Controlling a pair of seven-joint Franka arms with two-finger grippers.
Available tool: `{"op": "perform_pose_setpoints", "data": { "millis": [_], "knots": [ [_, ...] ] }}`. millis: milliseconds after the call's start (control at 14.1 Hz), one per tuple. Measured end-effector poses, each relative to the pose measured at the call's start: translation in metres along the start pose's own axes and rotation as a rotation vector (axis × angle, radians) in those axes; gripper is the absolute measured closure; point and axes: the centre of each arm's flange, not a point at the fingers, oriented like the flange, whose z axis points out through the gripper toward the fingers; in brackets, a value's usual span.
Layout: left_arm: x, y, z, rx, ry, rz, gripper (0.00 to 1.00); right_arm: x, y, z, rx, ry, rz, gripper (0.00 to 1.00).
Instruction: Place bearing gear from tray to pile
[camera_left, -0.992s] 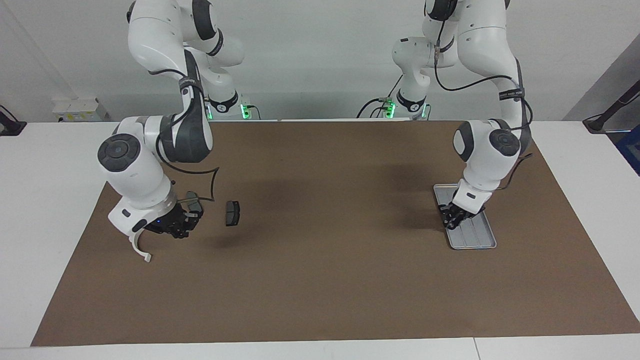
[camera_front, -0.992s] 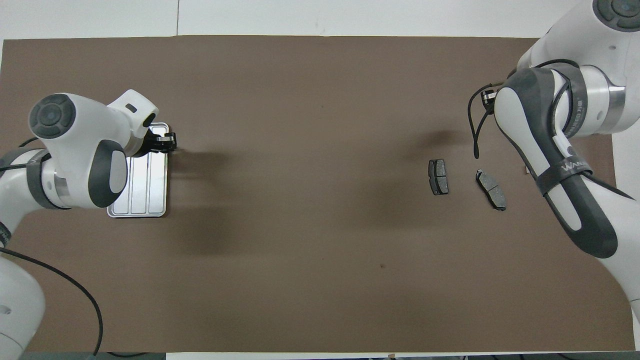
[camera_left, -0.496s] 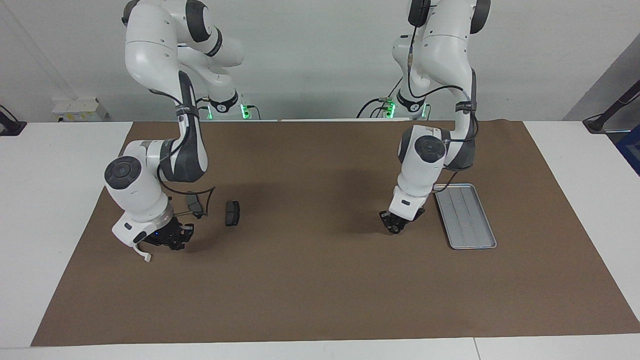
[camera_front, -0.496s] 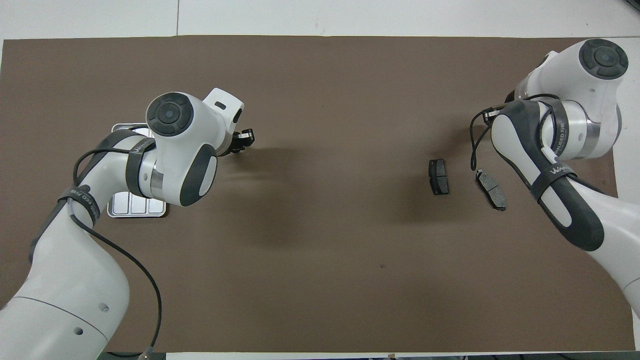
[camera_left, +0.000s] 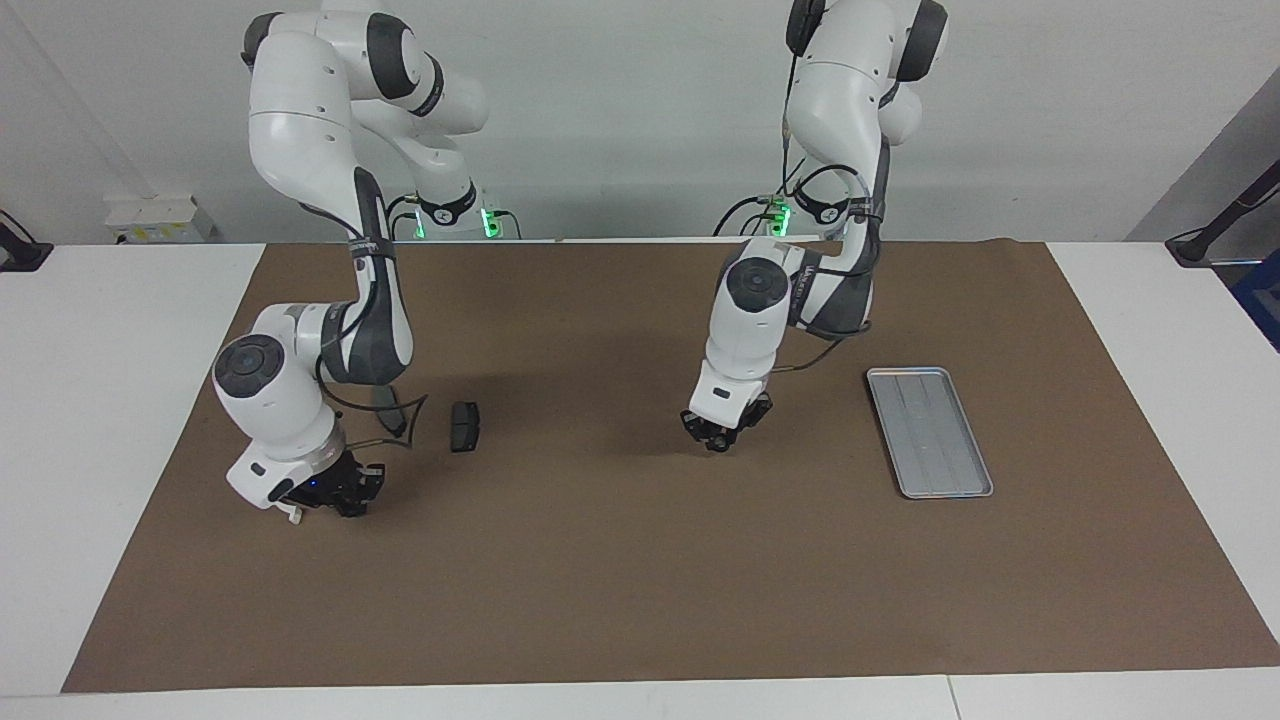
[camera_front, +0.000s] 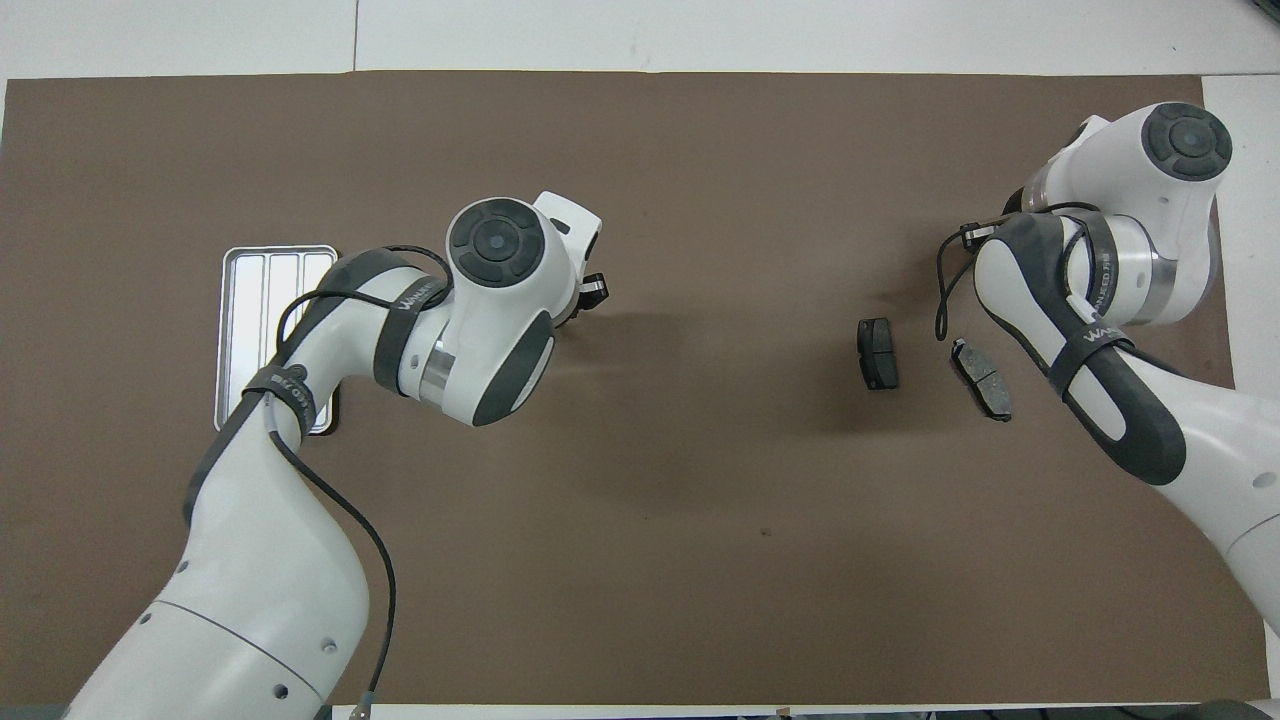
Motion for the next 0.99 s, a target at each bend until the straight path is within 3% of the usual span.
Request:
{"op": "perform_pose_setpoints", "data": {
  "millis": [283, 354, 779, 850, 992],
  "knots": [
    [-0.016, 0.049, 0.015, 0.013, 0.010, -0.005, 0.65, 0.000, 0.000, 0.001, 0.000, 0.000, 0.000, 0.76],
    [-0.020, 0.054, 0.015, 0.012, 0.013, -0.004, 0.65, 0.000, 0.000, 0.001, 0.000, 0.001, 0.000, 0.70],
    [-0.019, 0.054, 0.015, 0.023, 0.026, 0.002, 0.65, 0.002, -0.010, -0.023, 0.002, 0.002, -0.015, 0.01],
    [-0.017, 0.052, 0.015, 0.033, 0.038, 0.009, 0.59, 0.001, -0.014, -0.036, 0.002, -0.003, -0.020, 0.00],
    [-0.012, 0.048, 0.015, 0.046, 0.053, 0.020, 0.35, -0.002, -0.023, -0.069, 0.003, -0.012, -0.033, 0.00]
  ]
}}
